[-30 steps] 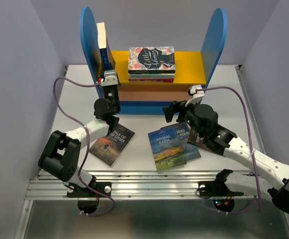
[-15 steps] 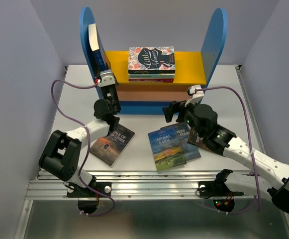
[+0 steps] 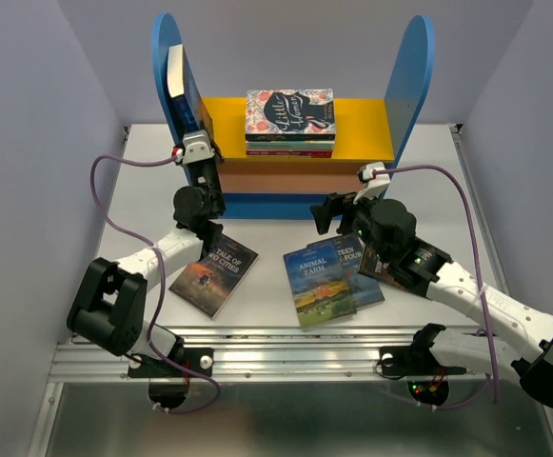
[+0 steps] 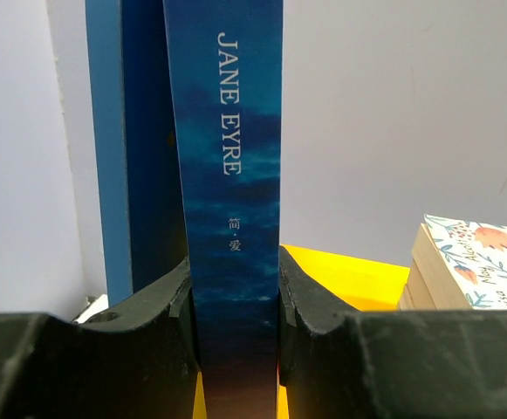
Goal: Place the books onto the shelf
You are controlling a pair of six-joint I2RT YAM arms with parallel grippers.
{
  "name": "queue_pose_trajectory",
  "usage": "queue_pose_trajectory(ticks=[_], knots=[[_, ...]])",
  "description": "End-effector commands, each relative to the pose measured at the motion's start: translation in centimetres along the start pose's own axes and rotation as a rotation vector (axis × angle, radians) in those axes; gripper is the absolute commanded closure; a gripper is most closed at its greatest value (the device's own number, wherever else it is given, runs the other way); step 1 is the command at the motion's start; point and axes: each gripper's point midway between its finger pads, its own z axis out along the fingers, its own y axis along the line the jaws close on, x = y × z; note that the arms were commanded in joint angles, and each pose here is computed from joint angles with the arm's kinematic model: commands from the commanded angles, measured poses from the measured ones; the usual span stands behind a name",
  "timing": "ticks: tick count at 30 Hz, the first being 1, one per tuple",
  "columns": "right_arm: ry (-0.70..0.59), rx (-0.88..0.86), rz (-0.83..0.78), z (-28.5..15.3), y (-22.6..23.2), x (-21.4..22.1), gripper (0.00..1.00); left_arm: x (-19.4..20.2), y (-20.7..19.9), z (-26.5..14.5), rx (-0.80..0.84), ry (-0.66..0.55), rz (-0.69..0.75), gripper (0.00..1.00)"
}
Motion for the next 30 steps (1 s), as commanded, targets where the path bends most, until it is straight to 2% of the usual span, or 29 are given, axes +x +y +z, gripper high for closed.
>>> queue_pose_trajectory(ticks=[1,7,11,16,17,20,22,30], knots=[[-0.028,-0.007,-0.008,0.0,0.1,-0.9,0.0,-6.1,1.4,0.8,-0.041,-0.204,-0.172,0.93],[-0.026,-0.005,-0.011,0.1,0.0,-0.8,0.0,-5.8,0.8,1.7,0.015,-0.175,-0.159,0.93],[-0.024,-0.006,-0.014,0.1,0.0,-0.7,0.0,-5.9,0.7,2.5,0.055,-0.159,-0.136,0.99],[-0.017,-0.005,-0.02,0.2,0.0,-0.4,0.0,-5.5,0.8,3.0,0.076,-0.136,-0.117,1.0],[-0.017,-0.008,-0.019,0.2,0.1,-0.5,0.0,-5.7,1.0,3.1,0.073,-0.137,-0.122,0.99],[-0.018,-0.01,-0.02,0.2,0.1,-0.5,0.0,-5.7,1.1,3.2,0.083,-0.129,-0.109,0.87],[-0.017,-0.01,-0.021,0.2,0.1,-0.4,0.0,-5.6,0.9,3.4,0.093,-0.119,-0.102,0.83],[-0.013,-0.002,-0.029,0.2,-0.1,-0.2,0.0,-5.1,0.8,4.0,0.116,-0.092,-0.102,0.82]])
